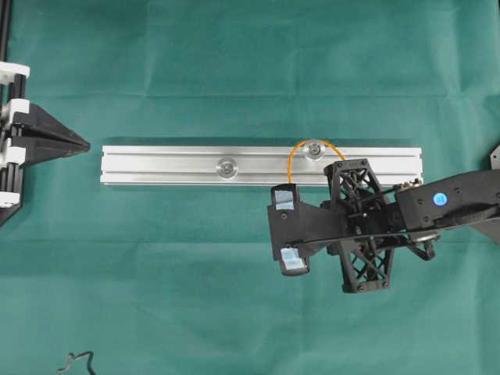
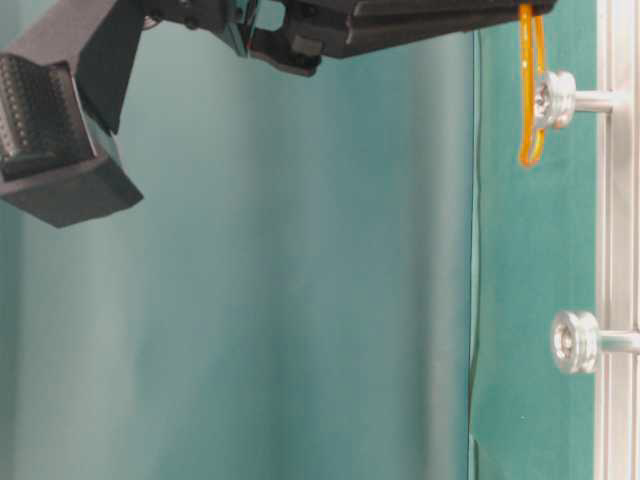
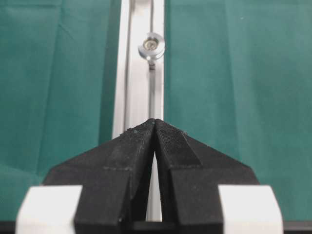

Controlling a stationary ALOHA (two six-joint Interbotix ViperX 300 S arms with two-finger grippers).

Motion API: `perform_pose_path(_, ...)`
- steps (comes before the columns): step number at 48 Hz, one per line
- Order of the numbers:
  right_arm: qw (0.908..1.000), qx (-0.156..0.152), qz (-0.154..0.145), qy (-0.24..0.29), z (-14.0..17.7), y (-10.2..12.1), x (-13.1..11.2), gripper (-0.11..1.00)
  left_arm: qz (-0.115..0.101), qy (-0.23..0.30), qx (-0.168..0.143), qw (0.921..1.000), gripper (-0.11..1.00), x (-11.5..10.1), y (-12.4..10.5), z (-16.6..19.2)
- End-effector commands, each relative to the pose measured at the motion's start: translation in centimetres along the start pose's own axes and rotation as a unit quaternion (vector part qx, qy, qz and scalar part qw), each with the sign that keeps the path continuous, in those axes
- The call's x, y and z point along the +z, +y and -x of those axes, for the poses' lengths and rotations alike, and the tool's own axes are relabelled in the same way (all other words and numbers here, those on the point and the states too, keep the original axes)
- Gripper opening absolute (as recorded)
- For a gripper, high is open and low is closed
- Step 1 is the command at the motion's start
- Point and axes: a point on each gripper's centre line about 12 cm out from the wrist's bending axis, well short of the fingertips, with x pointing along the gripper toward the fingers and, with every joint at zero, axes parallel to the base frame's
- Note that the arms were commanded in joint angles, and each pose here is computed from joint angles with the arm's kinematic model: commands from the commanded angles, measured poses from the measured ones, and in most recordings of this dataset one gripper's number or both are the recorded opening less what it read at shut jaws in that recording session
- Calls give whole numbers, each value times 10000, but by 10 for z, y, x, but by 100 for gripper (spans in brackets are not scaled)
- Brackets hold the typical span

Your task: Hook the rubber onto the shaft.

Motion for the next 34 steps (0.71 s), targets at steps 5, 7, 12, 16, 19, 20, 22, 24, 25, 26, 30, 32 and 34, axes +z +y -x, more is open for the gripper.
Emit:
perform_pose_path(5,9998,83,-6,-192,10,4,8,6,-1,-138,12,9999,0,12,1,3)
perform_pose_path(7,9998,85,-6,-199,11,4,8,6,-1,-138,12,9999,0,12,1,3)
perform_pose_path(12,9998,83,-13,-192,10,4,8,6,-1,-138,12,9999,0,12,1,3)
perform_pose_path(16,9997,80,-132,-193,10,4,8,6,-9,-138,12,9999,0,12,1,3)
perform_pose_path(19,9992,90,-343,-189,10,4,8,6,-9,-138,12,9999,0,12,1,3)
perform_pose_path(20,9987,86,-469,-190,10,4,8,6,-9,-138,12,9999,0,12,1,3)
perform_pose_path(22,9977,90,-645,-189,10,4,8,6,-9,-138,12,9999,0,12,1,3)
perform_pose_path(24,9963,93,-828,-187,10,4,8,6,-16,-138,16,9999,0,12,1,3)
perform_pose_path(25,9955,89,-923,-189,10,4,8,6,-16,-138,16,9999,0,12,1,3)
perform_pose_path(26,9943,97,-1042,-185,10,4,8,6,-9,-138,12,9999,0,12,1,3)
perform_pose_path(30,9894,104,-1438,-181,10,4,8,6,-16,-138,16,9999,0,12,1,3)
perform_pose_path(32,9863,111,-1635,-186,10,4,8,6,-9,-138,12,9999,0,12,1,3)
perform_pose_path(34,9821,113,-1869,-184,10,4,8,6,-16,-138,16,9999,0,12,1,3)
